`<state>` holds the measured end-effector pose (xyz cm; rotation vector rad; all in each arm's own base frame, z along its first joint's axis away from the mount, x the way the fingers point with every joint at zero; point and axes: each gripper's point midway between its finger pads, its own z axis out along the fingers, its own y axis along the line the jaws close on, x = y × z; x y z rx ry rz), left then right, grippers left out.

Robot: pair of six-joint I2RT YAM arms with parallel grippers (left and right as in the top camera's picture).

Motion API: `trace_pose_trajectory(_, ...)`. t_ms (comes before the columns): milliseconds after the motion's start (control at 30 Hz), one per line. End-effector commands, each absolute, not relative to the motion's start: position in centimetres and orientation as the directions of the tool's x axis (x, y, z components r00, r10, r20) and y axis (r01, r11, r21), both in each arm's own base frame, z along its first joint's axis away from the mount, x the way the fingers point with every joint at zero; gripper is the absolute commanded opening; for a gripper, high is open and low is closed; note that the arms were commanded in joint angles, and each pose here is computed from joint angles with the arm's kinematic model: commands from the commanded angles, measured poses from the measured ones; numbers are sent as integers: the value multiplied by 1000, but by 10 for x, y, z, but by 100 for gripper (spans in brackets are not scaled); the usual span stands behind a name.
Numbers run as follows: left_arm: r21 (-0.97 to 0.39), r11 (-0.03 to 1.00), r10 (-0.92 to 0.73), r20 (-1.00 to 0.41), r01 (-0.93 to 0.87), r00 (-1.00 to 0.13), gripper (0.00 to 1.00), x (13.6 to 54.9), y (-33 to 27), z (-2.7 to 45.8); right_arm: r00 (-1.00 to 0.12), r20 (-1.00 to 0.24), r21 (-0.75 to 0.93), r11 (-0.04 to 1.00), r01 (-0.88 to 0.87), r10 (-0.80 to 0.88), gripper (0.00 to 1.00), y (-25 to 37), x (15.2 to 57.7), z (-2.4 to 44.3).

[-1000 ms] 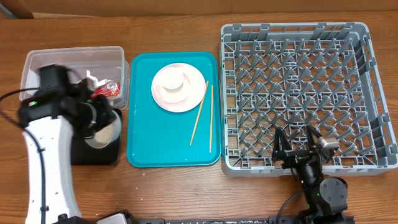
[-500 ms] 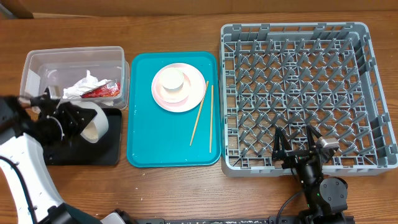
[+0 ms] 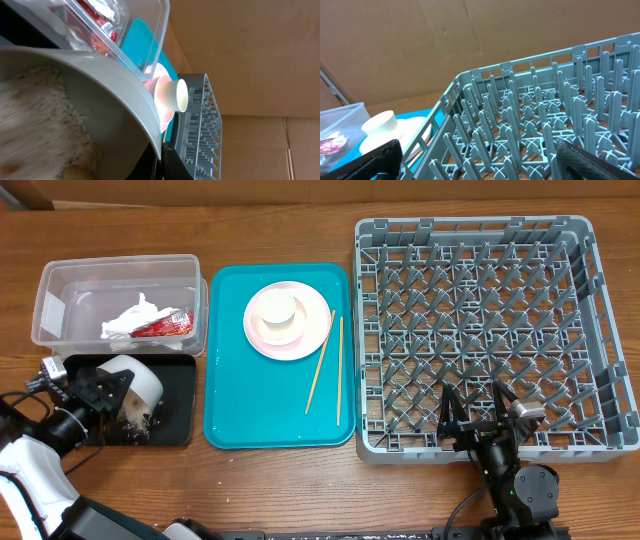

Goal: Sort waste into correct bins and load items into the dishwasher
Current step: 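Carry the bowl left and tip the rice over the black tray, then shake the tilted bowl with the left gripper to empty the rice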

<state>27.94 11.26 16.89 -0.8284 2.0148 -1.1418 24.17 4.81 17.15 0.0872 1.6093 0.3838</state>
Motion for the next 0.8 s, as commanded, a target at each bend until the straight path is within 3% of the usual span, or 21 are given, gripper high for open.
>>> trace_pose_trajectory(0, -904, 413, -768, -281, -109, -576, 4, 279, 106, 173, -76, -956, 293, 940, -176, 284, 100, 48, 242, 170)
trace_pose_trajectory(267, -910, 401, -770, -271, -107, -578, 4, 281, 108, 166, -76, -956, 293, 940, -176, 284, 100, 48, 242, 170)
trace_pose_trajectory(567, -946, 322, -770, -283, 34, -572, 4, 283, 99, 192, -76, -956, 293, 940, -176, 284, 100, 48, 242, 170)
trace_pose_trajectory(767, -943, 332, -770, -282, 17, -573, 4, 283, 100, 189, -76, -956, 293, 940, -176, 284, 100, 48, 242, 170)
